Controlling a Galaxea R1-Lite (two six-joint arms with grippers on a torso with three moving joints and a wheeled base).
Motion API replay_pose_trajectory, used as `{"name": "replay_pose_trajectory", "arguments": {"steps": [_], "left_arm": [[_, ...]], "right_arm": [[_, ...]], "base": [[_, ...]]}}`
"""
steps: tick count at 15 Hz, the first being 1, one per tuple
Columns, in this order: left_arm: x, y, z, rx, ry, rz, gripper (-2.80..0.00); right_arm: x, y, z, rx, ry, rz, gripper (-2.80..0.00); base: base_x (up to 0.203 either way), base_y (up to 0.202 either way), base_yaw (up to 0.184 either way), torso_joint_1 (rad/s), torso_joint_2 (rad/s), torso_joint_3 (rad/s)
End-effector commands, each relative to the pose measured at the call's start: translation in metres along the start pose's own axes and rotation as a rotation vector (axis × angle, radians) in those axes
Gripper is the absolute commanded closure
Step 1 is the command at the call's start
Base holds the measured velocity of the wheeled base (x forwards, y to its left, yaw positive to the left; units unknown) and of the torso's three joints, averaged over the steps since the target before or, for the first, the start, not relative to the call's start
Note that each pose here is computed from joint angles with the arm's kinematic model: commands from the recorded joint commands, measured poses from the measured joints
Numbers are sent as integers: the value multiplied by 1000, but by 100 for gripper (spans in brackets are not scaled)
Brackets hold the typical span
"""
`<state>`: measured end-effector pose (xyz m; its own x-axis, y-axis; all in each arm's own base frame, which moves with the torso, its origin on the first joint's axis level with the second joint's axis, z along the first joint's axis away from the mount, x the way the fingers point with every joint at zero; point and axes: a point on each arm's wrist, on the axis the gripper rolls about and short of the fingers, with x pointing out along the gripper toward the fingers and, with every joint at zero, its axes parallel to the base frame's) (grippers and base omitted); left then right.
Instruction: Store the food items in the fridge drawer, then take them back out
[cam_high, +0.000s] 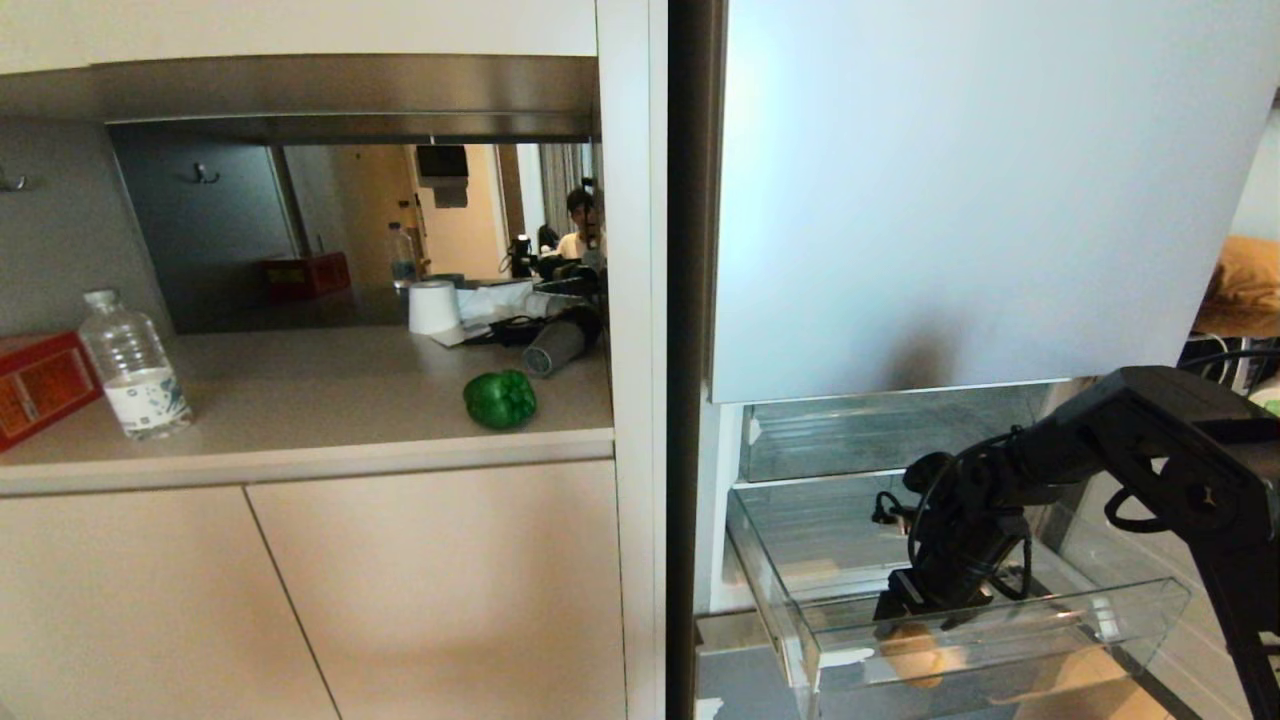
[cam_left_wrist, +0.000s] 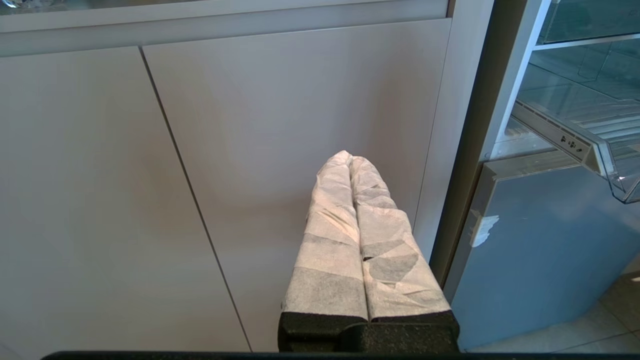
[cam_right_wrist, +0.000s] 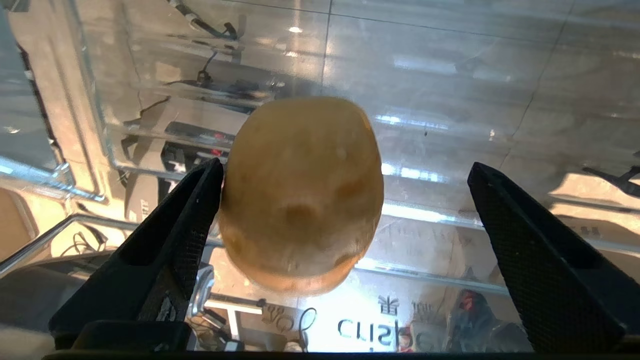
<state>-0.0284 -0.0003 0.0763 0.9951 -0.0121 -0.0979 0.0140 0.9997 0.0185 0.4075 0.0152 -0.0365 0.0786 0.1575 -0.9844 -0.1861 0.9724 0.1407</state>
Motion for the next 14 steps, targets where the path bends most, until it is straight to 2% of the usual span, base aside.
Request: {"name": "replay_pose_trajectory", "arguments": {"steps": [1,7,14], "left_arm": [[0,0,0,0,-1,0,0],[0,0,0,0,-1,0,0],[0,0,0,0,-1,0,0]], "right_arm": [[5,-1,0,-6,11,4,-280],[4,-7,-3,-29,25,7,-280],[3,-15,-5,-6,24,4,-280]], "base": [[0,0,0,0,0,0],[0,0,0,0,0,0],[0,0,0,0,0,0]]}}
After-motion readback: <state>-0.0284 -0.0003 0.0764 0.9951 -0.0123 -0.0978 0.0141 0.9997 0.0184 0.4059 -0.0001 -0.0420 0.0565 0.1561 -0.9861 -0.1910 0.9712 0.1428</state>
